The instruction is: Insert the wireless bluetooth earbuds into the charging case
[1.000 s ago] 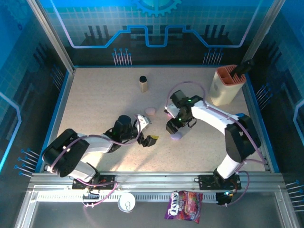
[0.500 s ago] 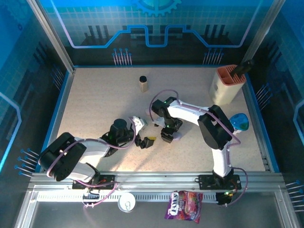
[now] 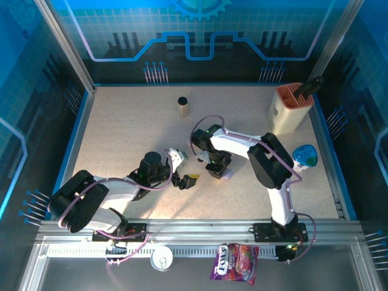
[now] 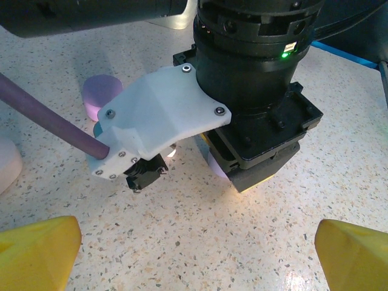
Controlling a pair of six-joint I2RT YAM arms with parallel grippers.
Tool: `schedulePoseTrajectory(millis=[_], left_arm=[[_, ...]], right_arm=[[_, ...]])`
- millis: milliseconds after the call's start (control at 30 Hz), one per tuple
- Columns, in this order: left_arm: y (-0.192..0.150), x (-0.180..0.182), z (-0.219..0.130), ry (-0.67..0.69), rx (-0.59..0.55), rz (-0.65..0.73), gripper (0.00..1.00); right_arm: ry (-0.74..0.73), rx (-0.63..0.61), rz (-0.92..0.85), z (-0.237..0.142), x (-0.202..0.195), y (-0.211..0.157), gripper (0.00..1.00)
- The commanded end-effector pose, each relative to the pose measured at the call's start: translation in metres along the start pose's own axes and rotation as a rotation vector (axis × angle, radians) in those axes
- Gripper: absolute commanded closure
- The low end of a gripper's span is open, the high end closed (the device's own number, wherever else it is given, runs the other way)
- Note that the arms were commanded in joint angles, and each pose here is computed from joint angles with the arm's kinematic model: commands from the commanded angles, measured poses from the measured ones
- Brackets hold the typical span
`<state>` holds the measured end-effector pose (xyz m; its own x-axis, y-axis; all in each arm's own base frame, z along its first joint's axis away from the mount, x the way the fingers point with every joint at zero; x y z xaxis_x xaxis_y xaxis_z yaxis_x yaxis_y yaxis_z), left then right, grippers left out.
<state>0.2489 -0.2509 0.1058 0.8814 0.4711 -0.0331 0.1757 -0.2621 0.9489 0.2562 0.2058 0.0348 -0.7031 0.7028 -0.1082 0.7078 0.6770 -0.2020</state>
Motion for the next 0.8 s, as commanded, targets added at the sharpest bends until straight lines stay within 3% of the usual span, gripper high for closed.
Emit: schedulePoseTrajectory(millis=[0,400,567,767], left_arm=[[0.012,0.004,-0.003,0.022,-0.051,-0.011,0.01],[0.059,0.021,0.004,0.141,-0.246,0.003,0.02],[0.072,0.021,0.018,0.187,-0.275,0.047,0.03],[0.089,0.023,0.037,0.15,-0.354,-0.09,0.12]], right_arm=[[0.08,-0.117,0.093,-0.022,0.001,0.005,0.6],[0.503,-0.709,0.724,-0.105,-0.053,0.031,0.63],[0.719,-0.786,1.014,-0.117,-0.075,0.027,0.65],[0.857,-0.88,1.195,-0.13,-0.083,0.021,0.65]])
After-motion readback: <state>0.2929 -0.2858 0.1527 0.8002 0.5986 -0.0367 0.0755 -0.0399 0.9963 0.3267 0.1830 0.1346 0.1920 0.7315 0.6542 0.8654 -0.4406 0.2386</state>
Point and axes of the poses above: each hand's point on the last joint's axis, 136 mm out from that joint toward the fingers, its own z axis out along the fingers, its own x axis along the line the jaws close on, y = z × x, the point moved 1 cm from there along -z, back along the fingers, and after that the axes turned 9 degrees about z, right-handed, at the moved point
